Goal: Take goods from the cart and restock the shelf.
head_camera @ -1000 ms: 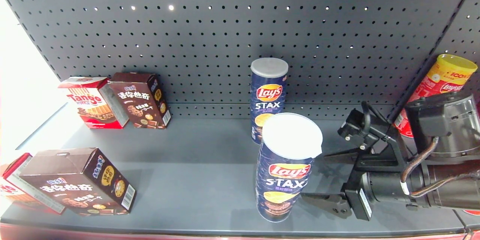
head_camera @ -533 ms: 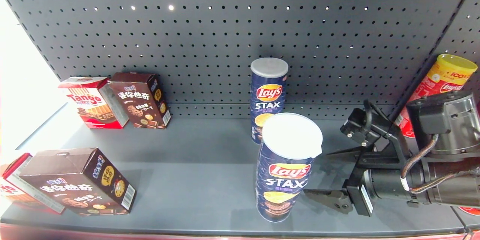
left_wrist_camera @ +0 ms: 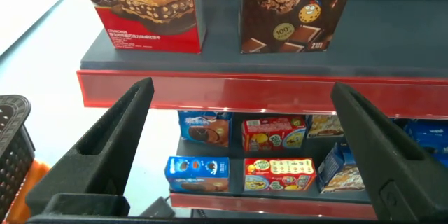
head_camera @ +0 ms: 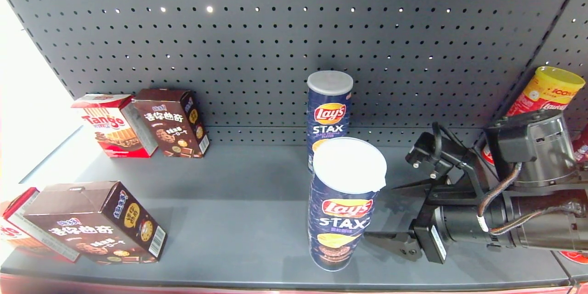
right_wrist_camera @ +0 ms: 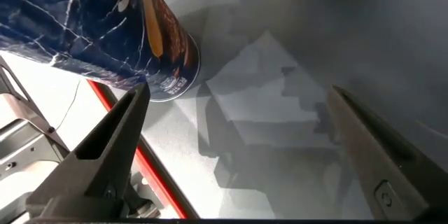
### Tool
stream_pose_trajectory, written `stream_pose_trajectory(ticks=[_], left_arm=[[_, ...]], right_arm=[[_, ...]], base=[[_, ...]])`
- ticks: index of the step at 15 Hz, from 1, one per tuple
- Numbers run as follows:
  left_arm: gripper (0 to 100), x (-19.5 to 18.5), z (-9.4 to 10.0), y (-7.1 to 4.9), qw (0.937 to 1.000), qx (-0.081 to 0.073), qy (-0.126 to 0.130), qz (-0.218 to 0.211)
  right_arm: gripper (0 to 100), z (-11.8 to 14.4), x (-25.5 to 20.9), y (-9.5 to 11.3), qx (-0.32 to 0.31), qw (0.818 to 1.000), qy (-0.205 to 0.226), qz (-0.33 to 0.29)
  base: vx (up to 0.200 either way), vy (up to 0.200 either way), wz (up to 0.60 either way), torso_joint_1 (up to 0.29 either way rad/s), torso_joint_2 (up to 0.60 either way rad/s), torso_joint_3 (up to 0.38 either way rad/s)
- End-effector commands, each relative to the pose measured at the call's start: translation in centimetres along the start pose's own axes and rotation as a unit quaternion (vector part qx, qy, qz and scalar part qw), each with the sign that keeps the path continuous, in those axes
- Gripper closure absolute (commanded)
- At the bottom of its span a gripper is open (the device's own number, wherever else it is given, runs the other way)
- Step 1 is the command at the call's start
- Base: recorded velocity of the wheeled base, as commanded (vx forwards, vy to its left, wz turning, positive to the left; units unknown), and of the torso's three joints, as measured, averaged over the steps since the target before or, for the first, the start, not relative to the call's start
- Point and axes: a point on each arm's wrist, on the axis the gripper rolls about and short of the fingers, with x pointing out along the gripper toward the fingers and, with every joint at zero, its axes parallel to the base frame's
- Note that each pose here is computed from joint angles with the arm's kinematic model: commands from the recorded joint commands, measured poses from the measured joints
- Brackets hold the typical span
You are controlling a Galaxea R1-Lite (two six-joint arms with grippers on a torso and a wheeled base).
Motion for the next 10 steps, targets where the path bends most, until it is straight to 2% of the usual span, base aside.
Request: stream_pose_trajectory(ticks=[1, 5, 10], left_arm=[[0, 0.0, 0.0, 0.0, 1.0, -0.001, 0.001, 0.001], [0, 0.0, 0.0, 0.0, 1.0, -0.001, 0.001, 0.001], [0, 0.0, 0.0, 0.0, 1.0, -0.001, 0.001, 0.002]], right_arm=[[0, 0.0, -0.1, 0.0, 0.0, 1.0, -0.001, -0.001], [0, 0.0, -1.7, -0.2, 0.003, 1.0, -0.017, -0.017], [0, -1.3, -4.1, -0.2, 0.007, 0.999, -0.029, -0.032]], base=[[0.0, 0.0, 0.0, 0.0, 0.0, 0.0], [0.0, 0.0, 0.0, 0.0, 0.0, 0.0], [0.0, 0.0, 0.0, 0.0, 0.0, 0.0]])
